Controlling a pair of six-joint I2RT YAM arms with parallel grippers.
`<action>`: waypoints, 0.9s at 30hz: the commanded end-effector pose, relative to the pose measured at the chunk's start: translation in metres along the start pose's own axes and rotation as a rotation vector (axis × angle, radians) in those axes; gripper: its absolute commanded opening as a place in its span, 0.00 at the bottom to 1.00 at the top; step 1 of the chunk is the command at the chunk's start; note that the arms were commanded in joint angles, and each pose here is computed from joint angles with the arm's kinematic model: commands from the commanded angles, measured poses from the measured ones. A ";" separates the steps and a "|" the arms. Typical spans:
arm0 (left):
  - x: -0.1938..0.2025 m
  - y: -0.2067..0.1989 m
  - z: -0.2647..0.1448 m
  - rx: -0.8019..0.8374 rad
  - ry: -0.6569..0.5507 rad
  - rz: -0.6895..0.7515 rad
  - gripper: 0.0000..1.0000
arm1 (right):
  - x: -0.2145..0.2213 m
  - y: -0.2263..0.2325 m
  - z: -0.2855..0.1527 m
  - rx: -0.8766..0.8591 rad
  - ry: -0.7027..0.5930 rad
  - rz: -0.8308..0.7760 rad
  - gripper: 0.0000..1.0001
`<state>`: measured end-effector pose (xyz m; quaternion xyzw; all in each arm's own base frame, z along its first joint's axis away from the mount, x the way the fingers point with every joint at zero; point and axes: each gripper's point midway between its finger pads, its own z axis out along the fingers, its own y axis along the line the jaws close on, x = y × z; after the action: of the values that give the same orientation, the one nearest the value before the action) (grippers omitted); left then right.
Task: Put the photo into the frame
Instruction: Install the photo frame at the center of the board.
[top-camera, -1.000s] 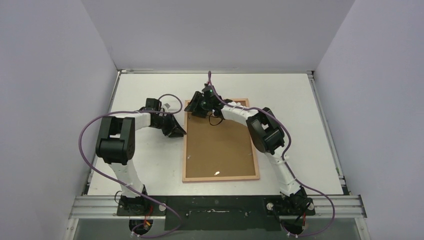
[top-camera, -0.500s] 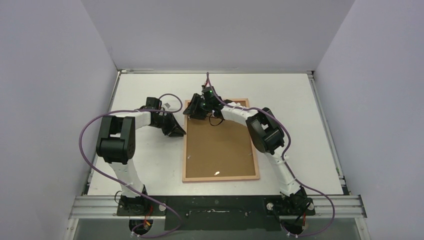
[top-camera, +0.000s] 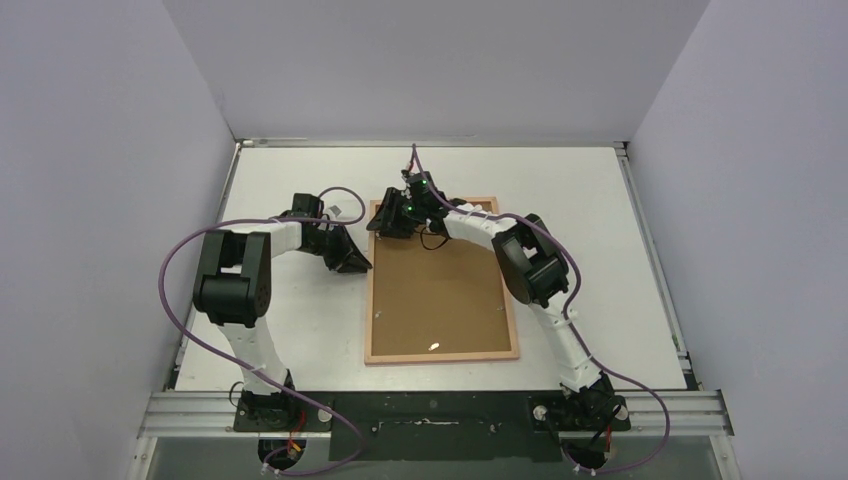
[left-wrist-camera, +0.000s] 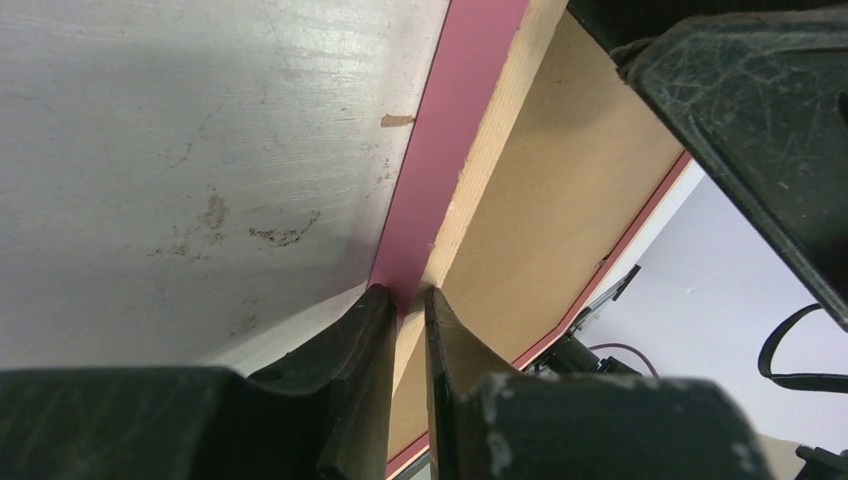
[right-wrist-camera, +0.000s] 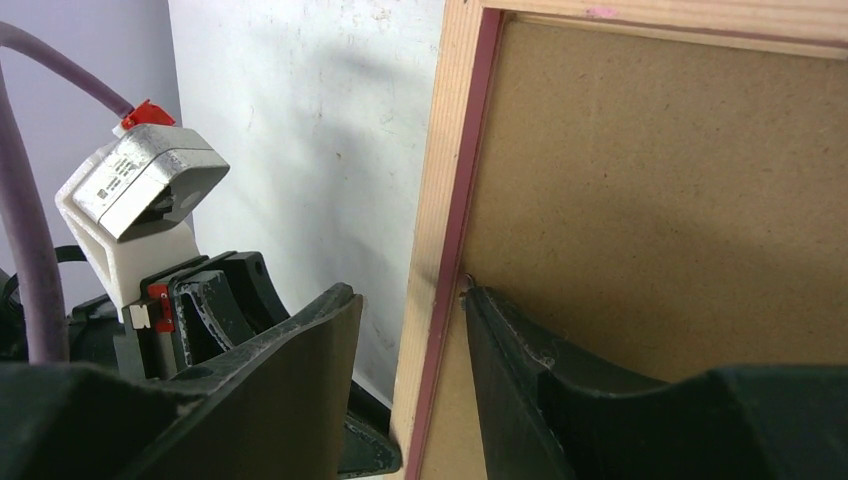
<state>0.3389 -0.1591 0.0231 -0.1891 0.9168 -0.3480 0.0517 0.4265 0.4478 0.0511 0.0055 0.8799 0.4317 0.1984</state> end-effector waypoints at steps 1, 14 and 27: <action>-0.010 0.027 0.011 -0.111 -0.035 0.015 0.13 | 0.026 -0.009 0.010 -0.011 0.097 -0.040 0.45; -0.010 0.028 0.011 -0.121 -0.027 0.017 0.13 | 0.028 0.001 0.012 -0.093 0.125 -0.125 0.45; -0.010 0.029 0.012 -0.128 -0.023 0.016 0.12 | 0.044 -0.010 0.009 -0.082 0.187 -0.160 0.45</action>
<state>0.3392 -0.1589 0.0231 -0.1865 0.9182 -0.3467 0.0435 0.4224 0.4528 0.0509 -0.0841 0.8619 0.4572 0.2028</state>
